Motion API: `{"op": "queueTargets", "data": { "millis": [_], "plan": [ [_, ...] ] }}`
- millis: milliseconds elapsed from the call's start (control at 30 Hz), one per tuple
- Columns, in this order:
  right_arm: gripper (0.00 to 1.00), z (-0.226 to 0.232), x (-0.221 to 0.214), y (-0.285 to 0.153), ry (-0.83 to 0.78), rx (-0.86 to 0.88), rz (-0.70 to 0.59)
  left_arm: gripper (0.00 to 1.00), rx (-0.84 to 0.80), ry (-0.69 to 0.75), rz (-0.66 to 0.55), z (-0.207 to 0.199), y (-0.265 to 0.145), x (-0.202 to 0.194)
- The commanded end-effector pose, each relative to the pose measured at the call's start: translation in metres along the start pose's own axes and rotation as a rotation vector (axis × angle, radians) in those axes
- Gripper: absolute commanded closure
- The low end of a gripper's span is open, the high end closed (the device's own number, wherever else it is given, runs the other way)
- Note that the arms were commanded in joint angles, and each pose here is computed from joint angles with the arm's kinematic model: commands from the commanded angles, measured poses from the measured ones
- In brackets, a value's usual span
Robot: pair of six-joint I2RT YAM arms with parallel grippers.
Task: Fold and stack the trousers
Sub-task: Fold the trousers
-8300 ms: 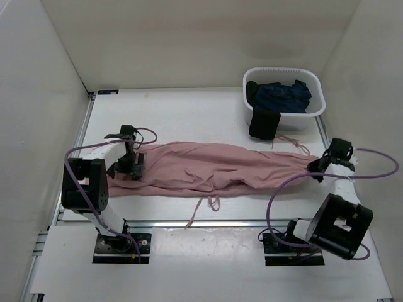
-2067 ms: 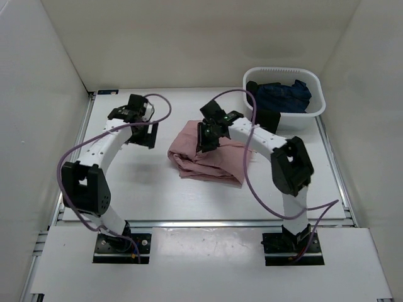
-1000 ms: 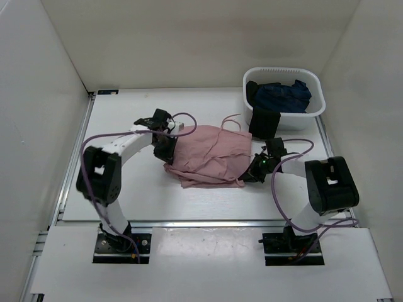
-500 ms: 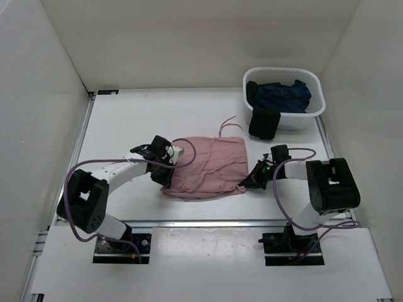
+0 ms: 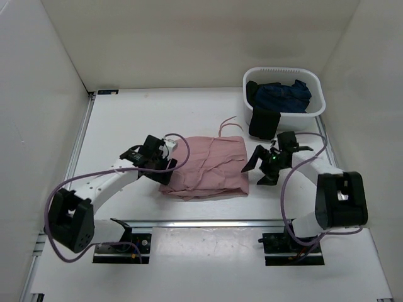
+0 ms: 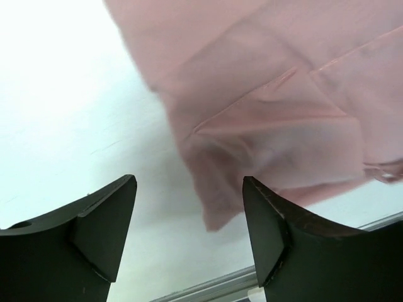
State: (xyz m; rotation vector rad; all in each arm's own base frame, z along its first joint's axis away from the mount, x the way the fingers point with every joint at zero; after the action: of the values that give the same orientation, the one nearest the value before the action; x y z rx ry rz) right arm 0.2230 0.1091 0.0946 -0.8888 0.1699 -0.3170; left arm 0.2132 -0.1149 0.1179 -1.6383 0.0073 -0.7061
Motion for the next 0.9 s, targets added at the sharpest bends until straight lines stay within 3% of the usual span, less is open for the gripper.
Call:
{"op": "queueTargets", "data": {
  "millis": [0, 67, 100, 133, 200, 367, 500, 667, 867],
  "plan": [
    [0.01, 0.005, 0.002, -0.053, -0.113, -0.193, -0.095, 0.20, 0.076, -0.011, -0.129, 0.010, -0.036, 0.021],
    [0.01, 0.015, 0.004, -0.088, -0.135, -0.234, -0.146, 0.19, 0.142, -0.044, -0.200, 0.022, -0.060, 0.031],
    [0.01, 0.015, 0.007, -0.099, -0.123, -0.274, -0.179, 0.13, 0.176, -0.061, -0.233, 0.028, -0.068, 0.036],
    [0.01, 0.013, 0.011, -0.111, -0.103, -0.297, -0.196, 0.00, 0.219, -0.081, -0.263, 0.036, -0.077, 0.039],
    [0.01, 0.021, 0.014, -0.136, -0.085, -0.313, -0.247, 0.00, 0.366, -0.158, -0.329, 0.062, -0.099, 0.045],
    [0.01, 0.024, 0.033, -0.170, -0.030, -0.327, -0.365, 0.00, 0.694, -0.382, -0.346, 0.131, -0.128, 0.029],
    [0.01, 0.022, 0.044, -0.181, -0.013, -0.336, -0.404, 0.00, 0.873, -0.591, -0.236, 0.180, -0.139, -0.018],
    [0.01, 0.021, 0.050, -0.183, -0.022, -0.343, -0.407, 0.00, 0.917, -0.708, -0.139, 0.191, -0.141, -0.060],
    [0.01, 0.028, 0.055, -0.191, -0.053, -0.339, -0.427, 0.00, 0.878, -0.711, -0.134, 0.182, -0.143, -0.067]
  ]
}}
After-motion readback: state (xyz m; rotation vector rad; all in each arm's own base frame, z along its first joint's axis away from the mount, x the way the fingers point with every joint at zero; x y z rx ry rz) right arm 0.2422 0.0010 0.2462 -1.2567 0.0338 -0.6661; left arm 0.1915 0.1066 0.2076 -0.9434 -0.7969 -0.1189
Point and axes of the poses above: each gripper's point midway between its finger pads, its own y axis out along the fingers, its own z axis along the line the jaws close on, x = y × z, the point moved 7 cm from there along -y, back along the fingers, and after that the axes turned 2 degrees about -y, right-handed, at the moved point
